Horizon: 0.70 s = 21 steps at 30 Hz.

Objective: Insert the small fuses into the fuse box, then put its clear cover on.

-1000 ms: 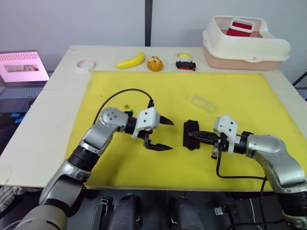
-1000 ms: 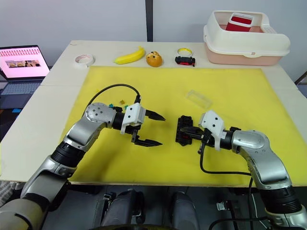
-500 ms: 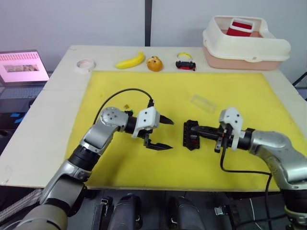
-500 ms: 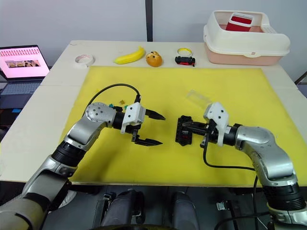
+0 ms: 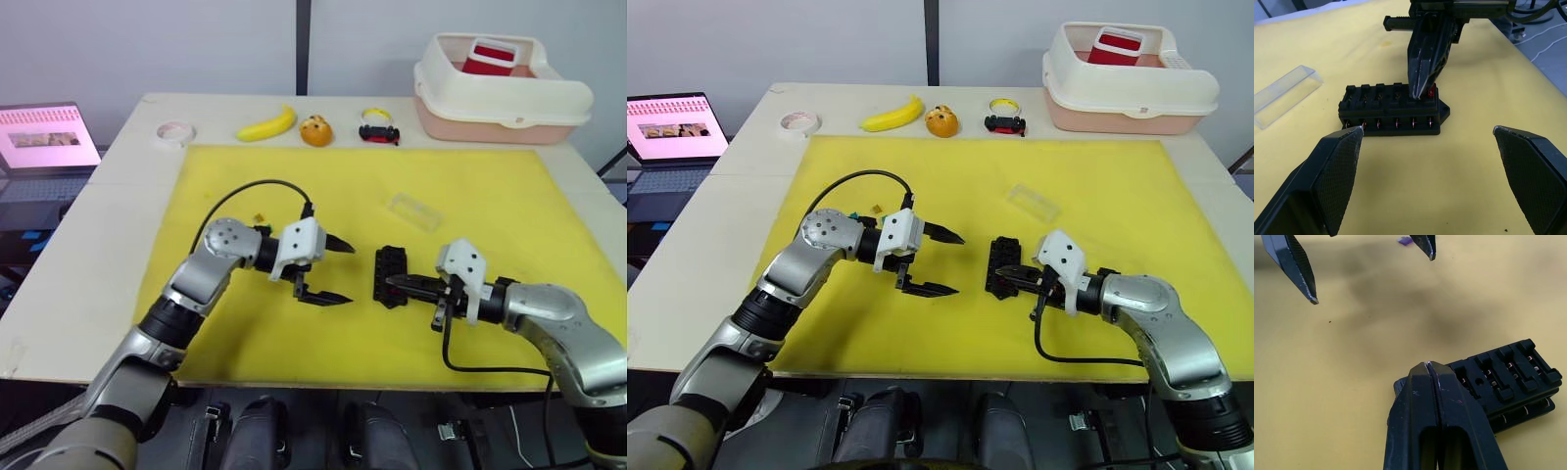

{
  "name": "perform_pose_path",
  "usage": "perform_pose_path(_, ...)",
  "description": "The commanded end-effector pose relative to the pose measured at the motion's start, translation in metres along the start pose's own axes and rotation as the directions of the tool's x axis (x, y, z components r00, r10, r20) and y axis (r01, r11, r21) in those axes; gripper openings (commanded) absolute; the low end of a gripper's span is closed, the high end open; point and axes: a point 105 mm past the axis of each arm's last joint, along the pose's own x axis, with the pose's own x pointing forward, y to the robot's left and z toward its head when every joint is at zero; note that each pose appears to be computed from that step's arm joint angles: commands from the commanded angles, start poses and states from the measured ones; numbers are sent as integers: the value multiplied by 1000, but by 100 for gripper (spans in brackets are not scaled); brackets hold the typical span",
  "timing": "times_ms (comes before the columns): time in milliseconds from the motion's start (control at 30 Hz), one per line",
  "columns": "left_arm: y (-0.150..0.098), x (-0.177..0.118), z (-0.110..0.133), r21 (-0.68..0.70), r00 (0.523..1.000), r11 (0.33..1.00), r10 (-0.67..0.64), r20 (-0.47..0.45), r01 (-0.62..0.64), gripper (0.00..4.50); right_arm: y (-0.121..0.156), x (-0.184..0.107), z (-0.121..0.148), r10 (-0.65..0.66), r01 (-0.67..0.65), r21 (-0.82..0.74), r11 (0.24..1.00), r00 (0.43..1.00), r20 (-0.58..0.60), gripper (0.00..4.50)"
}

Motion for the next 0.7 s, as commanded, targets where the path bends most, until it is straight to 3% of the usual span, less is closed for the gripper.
perform_pose_path(33,5,-4,10,52,1000,998,19,17,-20,450,-2,-3,1,-11,11,12,1000,1000,-5,2)
perform_pose_path(333,5,-4,10,37,999,999,31,28,-32,450,-23,-18,36,-65,64,17,998,994,91,2)
perform_pose_path(567,6,-4,10,33,999,999,35,30,-35,450,-15,-6,17,-47,46,14,999,999,28,2)
perform_pose_path(700,7,-5,9,32,999,999,39,26,-40,450,-8,-2,-9,-38,41,34,999,996,-78,2)
